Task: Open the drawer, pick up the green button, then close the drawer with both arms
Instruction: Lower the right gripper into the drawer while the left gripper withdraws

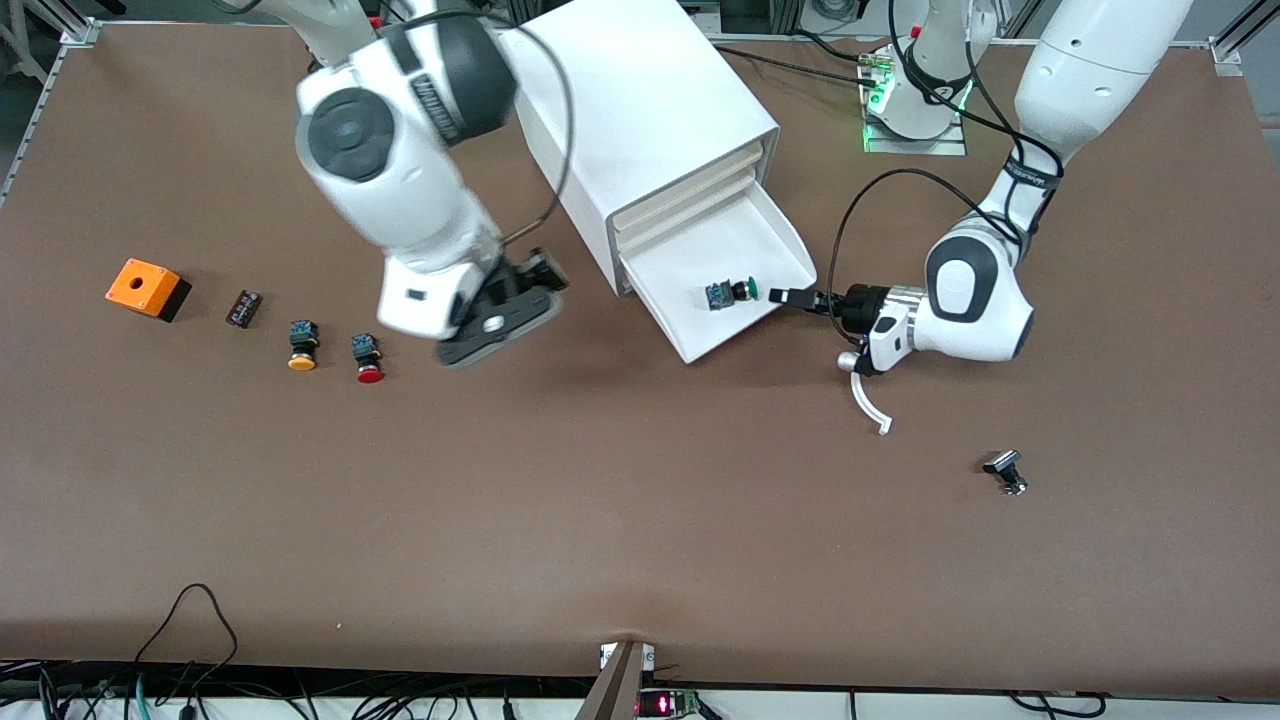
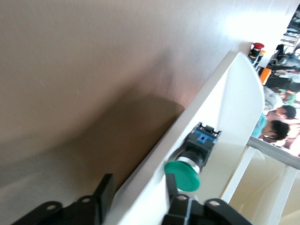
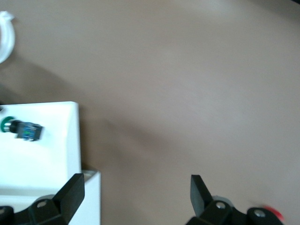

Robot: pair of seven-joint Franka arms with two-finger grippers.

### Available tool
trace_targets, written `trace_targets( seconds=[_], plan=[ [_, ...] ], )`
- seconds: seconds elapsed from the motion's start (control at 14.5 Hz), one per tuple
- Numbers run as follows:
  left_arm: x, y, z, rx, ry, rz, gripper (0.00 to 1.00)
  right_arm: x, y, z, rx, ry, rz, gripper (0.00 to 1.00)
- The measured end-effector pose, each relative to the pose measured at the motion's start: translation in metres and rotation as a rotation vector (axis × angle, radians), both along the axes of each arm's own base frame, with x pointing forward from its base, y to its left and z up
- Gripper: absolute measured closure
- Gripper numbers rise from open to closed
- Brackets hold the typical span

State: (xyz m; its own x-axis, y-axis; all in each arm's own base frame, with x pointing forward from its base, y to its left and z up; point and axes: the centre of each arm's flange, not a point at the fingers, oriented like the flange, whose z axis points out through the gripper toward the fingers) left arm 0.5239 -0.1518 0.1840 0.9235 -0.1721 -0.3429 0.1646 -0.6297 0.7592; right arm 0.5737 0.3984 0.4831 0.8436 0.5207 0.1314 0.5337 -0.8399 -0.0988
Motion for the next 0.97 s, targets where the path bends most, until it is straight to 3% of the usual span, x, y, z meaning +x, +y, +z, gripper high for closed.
trace_targets(
  seconds=[0.28,0.34,0.48,0.55,0.76,0.97],
  plan=[
    [0.067,0.047,0.102,0.274,-0.316,-0.248,0.05,-0.041,0.085,-0.037,-0.001,-0.035,0.191,0.0],
    [0.084,0.063,0.155,0.371,-0.429,-0.285,0.0,-0.048,0.105,-0.051,-0.01,-0.042,0.267,0.0],
    [0.088,0.076,0.218,0.463,-0.542,-0.309,0.0,-0.052,0.125,-0.069,-0.026,-0.06,0.419,0.0],
    [0.084,0.084,0.241,0.505,-0.575,-0.321,0.0,-0.054,0.134,-0.077,-0.033,-0.071,0.504,0.0],
    [0.06,0.111,0.3,0.611,-0.573,-0.368,0.0,-0.065,0.161,-0.096,-0.036,-0.091,0.711,0.0],
    [0.03,0.13,0.358,0.749,-0.489,-0.339,0.0,-0.088,0.185,-0.102,-0.02,-0.092,0.832,0.0]
  ],
)
